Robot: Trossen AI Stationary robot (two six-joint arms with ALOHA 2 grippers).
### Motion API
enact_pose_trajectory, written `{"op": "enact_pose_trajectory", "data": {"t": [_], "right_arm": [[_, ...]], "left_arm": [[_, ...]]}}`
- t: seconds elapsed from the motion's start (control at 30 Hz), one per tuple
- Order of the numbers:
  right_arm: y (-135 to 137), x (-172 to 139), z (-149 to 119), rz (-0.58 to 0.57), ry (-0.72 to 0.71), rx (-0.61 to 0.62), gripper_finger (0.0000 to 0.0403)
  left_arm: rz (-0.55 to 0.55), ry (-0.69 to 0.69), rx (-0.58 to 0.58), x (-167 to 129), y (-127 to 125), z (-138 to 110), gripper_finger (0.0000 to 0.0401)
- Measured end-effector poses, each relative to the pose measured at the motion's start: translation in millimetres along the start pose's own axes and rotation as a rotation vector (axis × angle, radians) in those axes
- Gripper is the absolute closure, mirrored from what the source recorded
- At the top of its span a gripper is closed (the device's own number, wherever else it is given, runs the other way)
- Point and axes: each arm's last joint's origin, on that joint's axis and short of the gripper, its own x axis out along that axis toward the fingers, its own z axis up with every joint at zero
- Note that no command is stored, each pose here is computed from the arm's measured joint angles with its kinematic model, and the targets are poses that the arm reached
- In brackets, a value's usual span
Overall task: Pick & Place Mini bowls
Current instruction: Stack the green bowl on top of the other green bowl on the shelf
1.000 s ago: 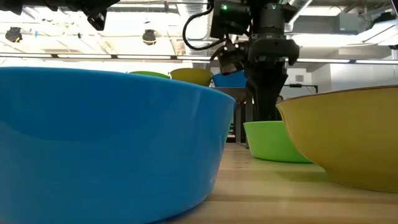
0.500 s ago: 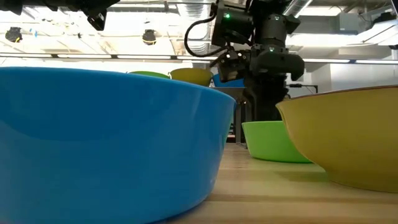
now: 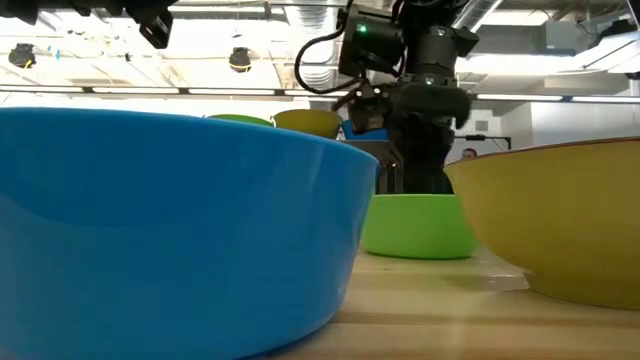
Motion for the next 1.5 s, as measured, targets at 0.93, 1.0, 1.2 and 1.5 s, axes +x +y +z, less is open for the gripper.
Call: {"op": "enact_pose_trajectory", "data": {"t": [0.93, 1.0, 1.2, 1.5], "right_arm": [[6.0, -46.8, 50.9, 0.006, -0.328, 0.334, 0.0401], [6.1, -46.7, 50.9, 0.011, -0.327, 0.353, 0.0401], [6.4, -46.6, 50.8, 0.017, -0.325, 0.359, 0.0401], [6.5, -46.7, 51.1, 0.018, -0.328, 0.359, 0.0401]], "left_arm": [[-0.321, 0.027, 0.139, 63.0, -49.7, -3.7, 0.0311], [-0.302, 0.082, 0.140, 67.4, -50.8, 3.5, 0.0311], [-0.186, 0.325, 0.156, 86.2, -52.4, 18.0, 0.0311], [-0.196, 0.495, 0.274, 116.2, -53.8, -2.9, 0.0311]]}}
